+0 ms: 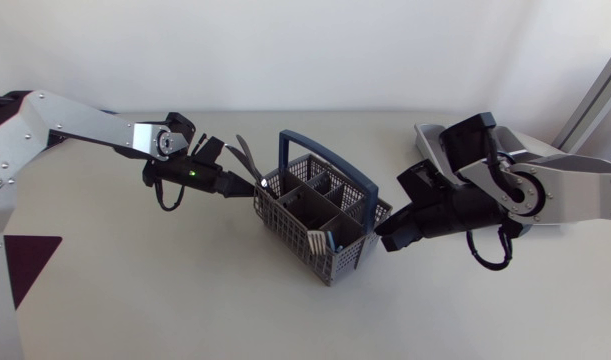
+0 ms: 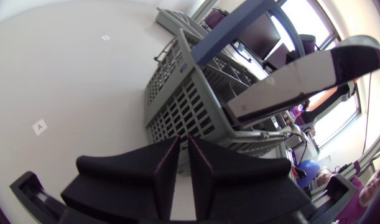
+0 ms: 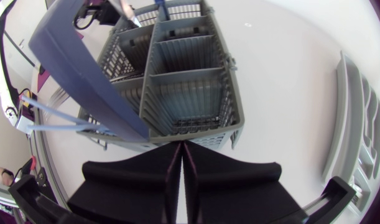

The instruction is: Sort the cutlery from the basket into the organizer compartments.

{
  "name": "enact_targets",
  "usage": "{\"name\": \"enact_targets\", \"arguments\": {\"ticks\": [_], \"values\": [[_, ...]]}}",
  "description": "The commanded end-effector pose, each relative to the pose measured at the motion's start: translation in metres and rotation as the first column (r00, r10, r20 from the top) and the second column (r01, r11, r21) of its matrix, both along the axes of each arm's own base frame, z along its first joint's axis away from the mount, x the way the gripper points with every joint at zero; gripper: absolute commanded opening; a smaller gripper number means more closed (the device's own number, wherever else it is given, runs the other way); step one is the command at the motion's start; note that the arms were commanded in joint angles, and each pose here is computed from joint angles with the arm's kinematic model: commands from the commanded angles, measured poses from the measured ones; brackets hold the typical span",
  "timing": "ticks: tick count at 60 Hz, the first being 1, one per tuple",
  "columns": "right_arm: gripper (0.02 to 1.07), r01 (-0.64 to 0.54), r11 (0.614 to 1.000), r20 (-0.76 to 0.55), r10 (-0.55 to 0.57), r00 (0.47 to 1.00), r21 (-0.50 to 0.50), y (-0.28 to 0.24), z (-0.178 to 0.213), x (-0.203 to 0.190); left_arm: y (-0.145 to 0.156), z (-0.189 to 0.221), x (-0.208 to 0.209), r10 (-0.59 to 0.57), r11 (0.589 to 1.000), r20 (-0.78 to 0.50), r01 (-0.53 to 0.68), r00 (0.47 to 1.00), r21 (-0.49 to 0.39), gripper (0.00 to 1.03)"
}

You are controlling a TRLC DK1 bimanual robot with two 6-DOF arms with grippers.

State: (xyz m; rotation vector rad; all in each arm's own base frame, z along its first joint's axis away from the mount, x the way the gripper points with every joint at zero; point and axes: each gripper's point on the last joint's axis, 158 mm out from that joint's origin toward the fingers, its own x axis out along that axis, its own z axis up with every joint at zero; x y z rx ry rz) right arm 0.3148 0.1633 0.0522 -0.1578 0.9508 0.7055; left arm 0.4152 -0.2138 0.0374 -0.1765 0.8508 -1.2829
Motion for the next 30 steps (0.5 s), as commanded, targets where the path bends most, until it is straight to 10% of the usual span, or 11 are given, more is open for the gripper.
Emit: {"name": "enact_targets", "arguments": {"ticks": [1, 30], "values": [[0.08, 0.036, 0.999, -0.009, -0.036, 0.999, 0.006, -0.007, -0.007, 0.006, -0.013, 0.015, -0.032, -0.076, 0.997, 0.024, 0.076, 0.997, -0.033, 0.13], [0.08, 0.02, 1.0, 0.004, -0.02, 1.0, 0.022, 0.024, -0.003, 0.074, 0.032, 0.016, -0.073, -0.017, 1.0, 0.045, 0.019, 0.999, -0.025, 0.13]]}}
